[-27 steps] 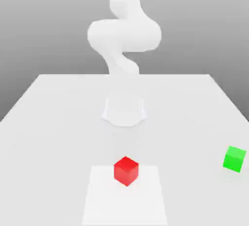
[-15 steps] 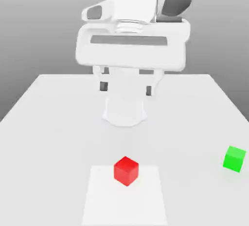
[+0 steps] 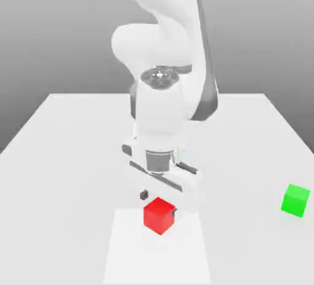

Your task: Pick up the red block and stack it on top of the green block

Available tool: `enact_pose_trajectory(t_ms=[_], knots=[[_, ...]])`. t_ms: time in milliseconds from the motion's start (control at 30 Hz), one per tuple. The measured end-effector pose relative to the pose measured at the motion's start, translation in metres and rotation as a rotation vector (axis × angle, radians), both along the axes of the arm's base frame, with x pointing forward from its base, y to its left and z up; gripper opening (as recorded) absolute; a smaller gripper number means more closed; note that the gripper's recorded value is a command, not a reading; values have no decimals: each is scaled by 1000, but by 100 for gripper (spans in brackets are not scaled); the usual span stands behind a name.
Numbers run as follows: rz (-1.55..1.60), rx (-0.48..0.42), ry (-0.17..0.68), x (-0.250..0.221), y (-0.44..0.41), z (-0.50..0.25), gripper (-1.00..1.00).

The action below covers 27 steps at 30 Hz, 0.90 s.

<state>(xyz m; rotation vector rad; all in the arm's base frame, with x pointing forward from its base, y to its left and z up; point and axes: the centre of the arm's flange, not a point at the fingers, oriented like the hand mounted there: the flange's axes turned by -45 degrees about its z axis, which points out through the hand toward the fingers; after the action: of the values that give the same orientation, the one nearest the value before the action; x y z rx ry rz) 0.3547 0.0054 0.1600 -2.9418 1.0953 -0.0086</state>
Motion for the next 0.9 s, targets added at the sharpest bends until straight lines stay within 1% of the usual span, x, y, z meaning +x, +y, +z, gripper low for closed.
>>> enact_pose_trajectory(t_ms=[67,100,333,733,800,900], knots=[[2,0,4,-3,0,-12,0],[3,0,5,-4,0,-16,-100],[2,0,3,-3,0,-16,-100],[4,-2,3,-3,0,46,-100],[103,-1,7,2,39,51,-100],[296,-2,13,3,120,58,-100]])
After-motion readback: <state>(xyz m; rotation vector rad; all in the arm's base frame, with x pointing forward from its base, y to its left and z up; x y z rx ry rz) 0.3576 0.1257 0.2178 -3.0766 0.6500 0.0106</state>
